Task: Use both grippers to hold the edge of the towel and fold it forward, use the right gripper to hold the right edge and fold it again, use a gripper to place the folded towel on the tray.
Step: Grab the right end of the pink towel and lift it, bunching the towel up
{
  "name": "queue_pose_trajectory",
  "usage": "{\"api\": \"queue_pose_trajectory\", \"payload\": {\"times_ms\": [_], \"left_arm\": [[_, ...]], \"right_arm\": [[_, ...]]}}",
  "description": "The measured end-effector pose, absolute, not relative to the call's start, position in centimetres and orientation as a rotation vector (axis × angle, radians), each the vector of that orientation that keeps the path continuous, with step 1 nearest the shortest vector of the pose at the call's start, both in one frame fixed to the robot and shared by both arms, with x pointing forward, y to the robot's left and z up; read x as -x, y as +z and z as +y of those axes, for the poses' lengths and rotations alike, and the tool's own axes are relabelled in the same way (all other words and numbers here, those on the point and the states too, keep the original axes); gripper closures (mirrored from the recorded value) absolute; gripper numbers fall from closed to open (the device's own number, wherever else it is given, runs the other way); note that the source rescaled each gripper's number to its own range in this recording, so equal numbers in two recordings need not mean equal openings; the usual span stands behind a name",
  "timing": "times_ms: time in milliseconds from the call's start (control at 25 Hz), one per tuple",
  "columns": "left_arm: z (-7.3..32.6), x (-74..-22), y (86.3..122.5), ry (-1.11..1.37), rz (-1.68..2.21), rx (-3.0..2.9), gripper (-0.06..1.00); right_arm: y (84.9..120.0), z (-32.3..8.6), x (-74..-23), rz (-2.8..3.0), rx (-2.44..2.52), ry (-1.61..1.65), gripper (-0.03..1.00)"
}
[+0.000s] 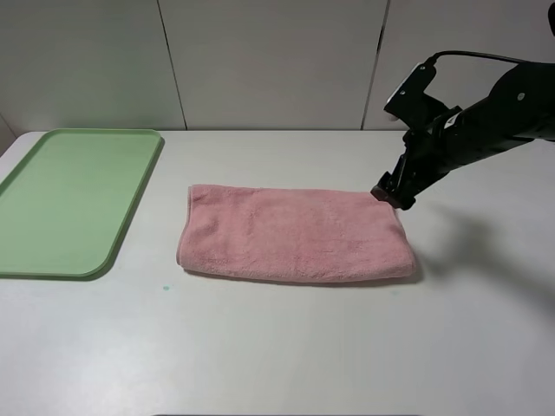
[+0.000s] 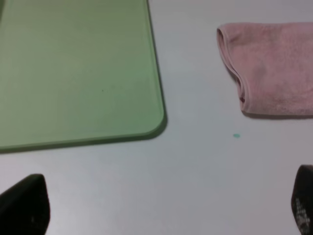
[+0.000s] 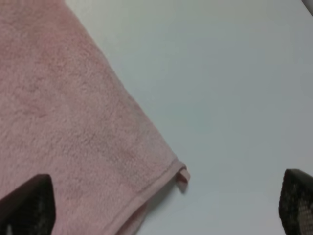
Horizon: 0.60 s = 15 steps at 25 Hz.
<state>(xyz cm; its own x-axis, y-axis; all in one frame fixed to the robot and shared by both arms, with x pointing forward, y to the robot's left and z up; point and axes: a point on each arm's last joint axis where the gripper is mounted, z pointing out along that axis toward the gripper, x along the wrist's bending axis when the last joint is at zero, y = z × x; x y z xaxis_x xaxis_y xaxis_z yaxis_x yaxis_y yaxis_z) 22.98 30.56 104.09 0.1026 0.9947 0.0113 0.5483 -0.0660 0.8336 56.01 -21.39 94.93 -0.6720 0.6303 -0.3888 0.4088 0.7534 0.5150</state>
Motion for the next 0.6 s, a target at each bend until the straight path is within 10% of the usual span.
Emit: {"api": "queue_pose_trajectory", "payload": {"times_ms": [600], "left_arm": [[30.55,-22.98,104.09,0.833,1.523,-1.703,-0.06]], "right_arm": [[94.87,-21.39,-55.94,2.032,-1.706,0.802,-0.03]]}}
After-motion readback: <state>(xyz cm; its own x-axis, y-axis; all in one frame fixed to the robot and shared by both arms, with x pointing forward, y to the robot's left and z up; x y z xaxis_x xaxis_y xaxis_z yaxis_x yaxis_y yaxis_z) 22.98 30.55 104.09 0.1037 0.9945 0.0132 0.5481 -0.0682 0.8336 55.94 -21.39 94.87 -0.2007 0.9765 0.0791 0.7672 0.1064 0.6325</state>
